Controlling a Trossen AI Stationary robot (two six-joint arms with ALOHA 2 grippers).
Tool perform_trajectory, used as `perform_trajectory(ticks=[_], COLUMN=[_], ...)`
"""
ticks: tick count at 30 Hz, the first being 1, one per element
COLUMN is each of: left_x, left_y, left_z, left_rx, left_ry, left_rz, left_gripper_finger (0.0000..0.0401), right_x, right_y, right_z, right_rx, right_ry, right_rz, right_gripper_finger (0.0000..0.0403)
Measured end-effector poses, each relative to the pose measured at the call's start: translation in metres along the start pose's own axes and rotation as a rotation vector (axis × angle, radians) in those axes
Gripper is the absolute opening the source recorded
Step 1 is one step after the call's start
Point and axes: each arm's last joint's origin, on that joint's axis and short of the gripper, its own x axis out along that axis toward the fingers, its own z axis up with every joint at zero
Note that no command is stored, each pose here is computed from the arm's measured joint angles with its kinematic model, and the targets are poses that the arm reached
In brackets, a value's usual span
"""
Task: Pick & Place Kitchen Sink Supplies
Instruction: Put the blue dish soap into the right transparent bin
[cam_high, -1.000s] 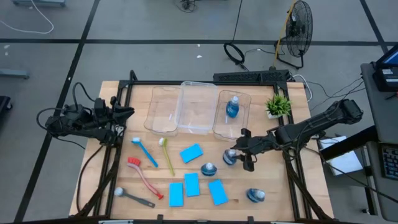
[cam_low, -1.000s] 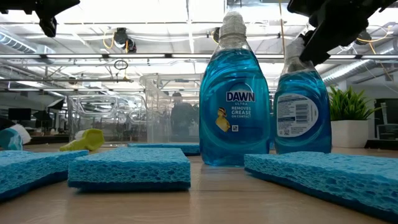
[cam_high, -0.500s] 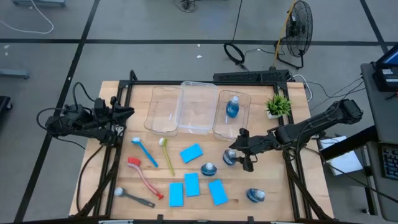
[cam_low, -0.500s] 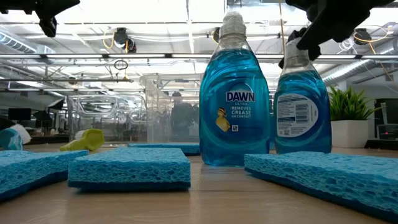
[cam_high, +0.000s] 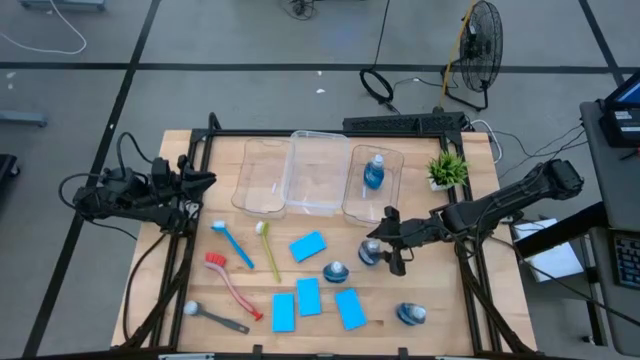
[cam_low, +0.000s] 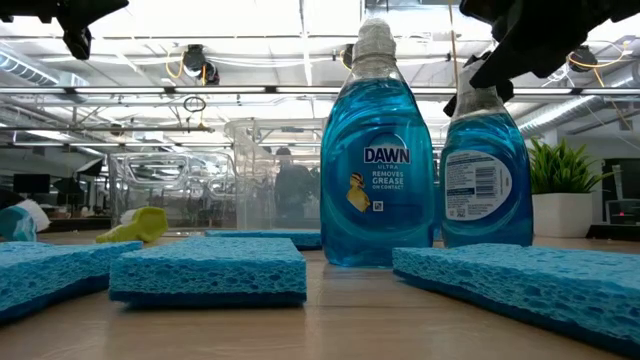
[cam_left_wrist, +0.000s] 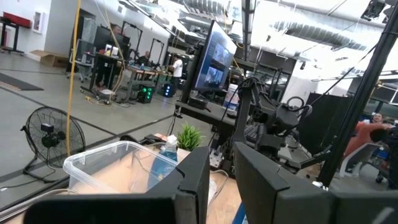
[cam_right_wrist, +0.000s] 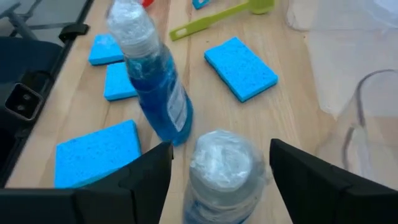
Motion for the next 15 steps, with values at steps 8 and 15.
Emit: perform_trajectory(ticks=[8, 15], left_x=[0.0, 0.0], left_y=[0.0, -0.0002], left_z=[0.0001, 0.0001], left_rx=[-0.001, -0.004], left_ry=[0.0, 0.001], left_rz=[-0.001, -0.007], left_gripper_finger=[0.0077, 0.0077], right_x=[0.0, -0.0005], right_y=[-0.0011, -0.0014], right_z=[-0.0032, -0.0041], right_rx=[0.001, 0.021], right_ry=[0.034, 0.043], right_rz=[-0.009, -0.014], right_gripper_finger=[0.0185, 0.0138])
